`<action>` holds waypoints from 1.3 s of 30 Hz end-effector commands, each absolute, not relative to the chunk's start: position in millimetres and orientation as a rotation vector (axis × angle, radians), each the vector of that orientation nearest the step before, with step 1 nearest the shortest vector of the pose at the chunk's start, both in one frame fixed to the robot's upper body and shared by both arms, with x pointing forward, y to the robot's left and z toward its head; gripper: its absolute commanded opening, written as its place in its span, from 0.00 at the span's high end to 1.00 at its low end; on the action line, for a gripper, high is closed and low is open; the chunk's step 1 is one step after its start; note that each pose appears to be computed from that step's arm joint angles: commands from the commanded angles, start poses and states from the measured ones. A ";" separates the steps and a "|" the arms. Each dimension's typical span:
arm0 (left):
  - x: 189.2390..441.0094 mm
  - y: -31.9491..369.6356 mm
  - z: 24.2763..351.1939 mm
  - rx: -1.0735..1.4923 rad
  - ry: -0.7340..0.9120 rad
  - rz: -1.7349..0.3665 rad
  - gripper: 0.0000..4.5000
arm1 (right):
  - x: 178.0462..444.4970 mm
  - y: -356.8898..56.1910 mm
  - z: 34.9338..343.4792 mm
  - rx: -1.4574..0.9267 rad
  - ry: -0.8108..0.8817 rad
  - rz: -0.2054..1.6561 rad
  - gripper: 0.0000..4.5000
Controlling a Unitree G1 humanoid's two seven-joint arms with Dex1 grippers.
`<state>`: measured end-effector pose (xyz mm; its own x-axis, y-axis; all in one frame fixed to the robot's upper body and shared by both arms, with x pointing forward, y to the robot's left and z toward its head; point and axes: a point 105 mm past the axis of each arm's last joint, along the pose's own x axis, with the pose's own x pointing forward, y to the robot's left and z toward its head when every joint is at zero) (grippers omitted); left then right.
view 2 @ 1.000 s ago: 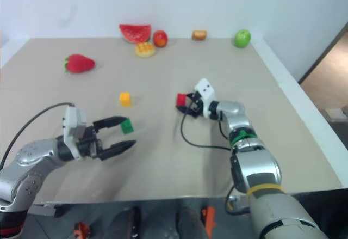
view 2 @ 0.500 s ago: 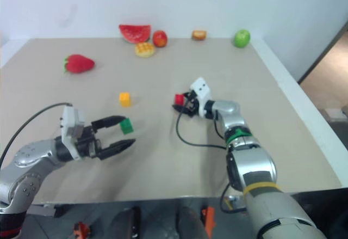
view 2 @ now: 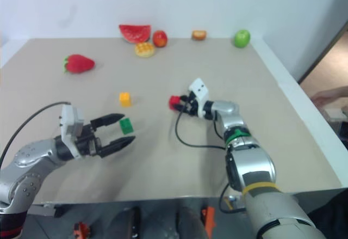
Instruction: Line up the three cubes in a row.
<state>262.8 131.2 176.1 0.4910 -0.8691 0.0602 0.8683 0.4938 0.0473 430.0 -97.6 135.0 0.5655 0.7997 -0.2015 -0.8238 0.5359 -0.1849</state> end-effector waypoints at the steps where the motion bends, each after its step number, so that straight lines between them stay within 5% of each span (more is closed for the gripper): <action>1: 263.2 135.7 182.6 0.019 -0.115 -1.044 0.00 | 432.6 -102.2 149.7 -0.293 0.046 0.960 0.74; 11: 269.6 156.7 172.9 0.000 -0.081 -0.982 0.00 | 424.4 -117.4 153.3 -0.282 0.038 1.008 0.74; 18: 254.0 168.5 162.3 0.022 0.013 -1.032 0.00 | 360.5 -123.0 134.1 -0.213 0.126 1.330 0.74; 25: 237.4 185.8 150.9 0.023 0.159 -1.118 0.00 | 307.6 -98.8 112.3 -0.173 0.144 1.434 0.74; 39: 234.8 200.1 151.0 -0.001 0.188 -1.093 0.00 | 341.6 -120.3 125.5 -0.205 0.108 1.337 0.74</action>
